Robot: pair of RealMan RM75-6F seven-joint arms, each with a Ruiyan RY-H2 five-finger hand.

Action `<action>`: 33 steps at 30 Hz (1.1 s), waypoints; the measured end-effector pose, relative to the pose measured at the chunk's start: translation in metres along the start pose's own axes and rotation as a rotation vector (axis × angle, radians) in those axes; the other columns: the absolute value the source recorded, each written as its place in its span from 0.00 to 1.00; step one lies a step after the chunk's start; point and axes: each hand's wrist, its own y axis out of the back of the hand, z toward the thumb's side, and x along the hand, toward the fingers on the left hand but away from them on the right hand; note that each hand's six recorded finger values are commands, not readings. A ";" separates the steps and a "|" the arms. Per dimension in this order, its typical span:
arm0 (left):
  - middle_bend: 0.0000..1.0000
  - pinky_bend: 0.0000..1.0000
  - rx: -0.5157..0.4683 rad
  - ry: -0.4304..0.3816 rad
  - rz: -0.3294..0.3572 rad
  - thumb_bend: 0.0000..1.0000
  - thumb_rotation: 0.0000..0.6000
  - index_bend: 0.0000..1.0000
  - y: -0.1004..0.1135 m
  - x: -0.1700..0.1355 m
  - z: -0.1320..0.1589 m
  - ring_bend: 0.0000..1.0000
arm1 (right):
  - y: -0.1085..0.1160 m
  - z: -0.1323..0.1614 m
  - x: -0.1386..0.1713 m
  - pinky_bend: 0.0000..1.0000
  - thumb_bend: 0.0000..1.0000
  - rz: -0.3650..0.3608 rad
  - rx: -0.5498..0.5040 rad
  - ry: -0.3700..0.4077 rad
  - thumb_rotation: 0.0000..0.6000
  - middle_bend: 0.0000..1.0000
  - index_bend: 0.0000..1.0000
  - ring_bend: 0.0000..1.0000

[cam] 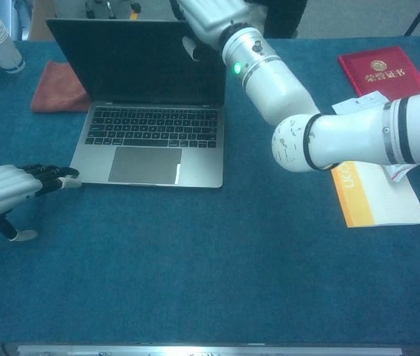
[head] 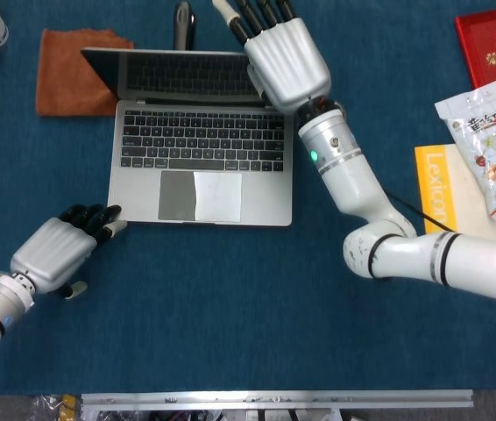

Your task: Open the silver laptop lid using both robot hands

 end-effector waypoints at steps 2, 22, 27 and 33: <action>0.00 0.08 0.000 0.001 0.001 0.23 1.00 0.05 0.000 0.000 0.000 0.00 | 0.001 -0.003 -0.004 0.06 0.41 -0.004 0.002 -0.012 1.00 0.06 0.00 0.00; 0.00 0.08 -0.002 0.006 -0.012 0.23 1.00 0.05 -0.004 -0.001 -0.001 0.00 | 0.009 -0.042 -0.024 0.06 0.40 -0.020 0.028 -0.129 1.00 0.06 0.00 0.00; 0.00 0.08 0.001 0.009 -0.003 0.23 1.00 0.05 -0.002 -0.001 -0.002 0.00 | 0.011 -0.040 -0.023 0.06 0.40 -0.025 0.001 -0.120 1.00 0.06 0.00 0.00; 0.00 0.08 0.010 0.029 0.026 0.23 1.00 0.05 0.007 -0.008 -0.007 0.00 | 0.022 -0.033 -0.014 0.06 0.40 -0.041 -0.048 -0.077 1.00 0.06 0.00 0.00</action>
